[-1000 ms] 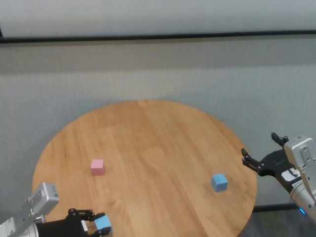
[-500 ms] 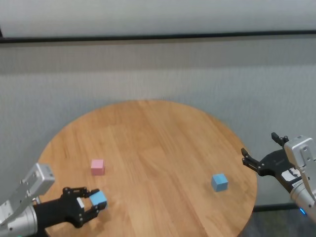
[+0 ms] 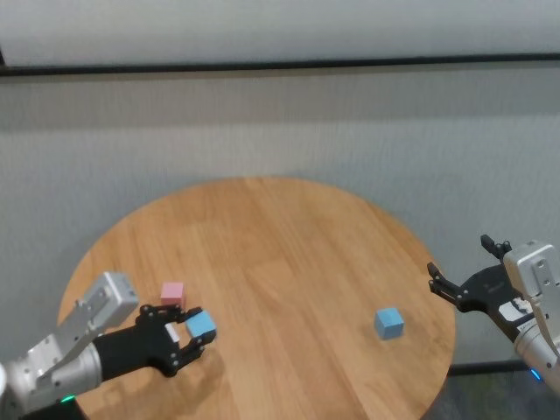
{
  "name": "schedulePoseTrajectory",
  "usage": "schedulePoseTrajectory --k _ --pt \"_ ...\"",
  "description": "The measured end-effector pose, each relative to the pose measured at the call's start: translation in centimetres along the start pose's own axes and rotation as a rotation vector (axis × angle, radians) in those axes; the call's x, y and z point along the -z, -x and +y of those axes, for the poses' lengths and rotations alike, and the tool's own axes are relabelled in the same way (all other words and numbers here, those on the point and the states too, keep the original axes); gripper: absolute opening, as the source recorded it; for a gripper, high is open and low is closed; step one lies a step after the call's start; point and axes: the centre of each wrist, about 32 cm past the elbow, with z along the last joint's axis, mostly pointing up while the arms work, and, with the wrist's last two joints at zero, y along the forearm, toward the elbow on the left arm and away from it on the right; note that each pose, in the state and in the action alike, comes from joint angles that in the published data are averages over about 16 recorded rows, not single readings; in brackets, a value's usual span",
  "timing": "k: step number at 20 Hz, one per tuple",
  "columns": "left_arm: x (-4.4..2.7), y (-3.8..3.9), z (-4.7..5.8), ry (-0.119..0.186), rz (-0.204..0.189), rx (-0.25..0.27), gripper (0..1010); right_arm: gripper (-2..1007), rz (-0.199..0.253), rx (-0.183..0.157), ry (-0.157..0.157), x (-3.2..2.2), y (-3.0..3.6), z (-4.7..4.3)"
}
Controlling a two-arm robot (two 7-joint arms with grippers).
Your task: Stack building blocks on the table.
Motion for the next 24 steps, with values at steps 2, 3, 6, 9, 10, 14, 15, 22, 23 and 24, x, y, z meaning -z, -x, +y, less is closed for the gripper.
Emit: schedulePoseTrajectory --k 2,3,6,9,10,14,15,22,23,24 --pt "-0.51 -0.02 -0.8 0.004 -0.012 -0.008 393 1005 0.0 0.0 0.0 0.0 0.0 0.0" --pt "-0.75 -0.05 -1.1 0.005 -0.017 -0.012 393 1005 0.0 0.0 0.0 0.0 0.0 0.0" --pt "-1.37 -0.22 -2.3 0.003 -0.024 -0.023 393 1005 0.0 0.0 0.0 0.0 0.0 0.0" --pt "-1.82 -0.52 -3.5 -0.004 -0.024 -0.034 393 1005 0.0 0.0 0.0 0.0 0.0 0.0" --pt "-1.92 -0.63 -3.9 -0.008 -0.022 -0.038 393 1005 0.0 0.0 0.0 0.0 0.0 0.0" --pt "-2.13 -1.09 -5.2 -0.026 -0.008 -0.047 393 1005 0.0 0.0 0.0 0.0 0.0 0.0" --pt "-2.15 -1.18 -5.5 -0.03 -0.004 -0.048 393 1005 0.0 0.0 0.0 0.0 0.0 0.0" --pt "-2.1 -1.36 -7.3 -0.053 0.033 -0.039 393 1005 0.0 0.0 0.0 0.0 0.0 0.0" --pt "-2.1 -1.32 -7.5 -0.054 0.038 -0.037 393 1005 0.0 0.0 0.0 0.0 0.0 0.0" --pt "-2.1 -1.27 -7.7 -0.055 0.042 -0.034 393 1005 0.0 0.0 0.0 0.0 0.0 0.0"
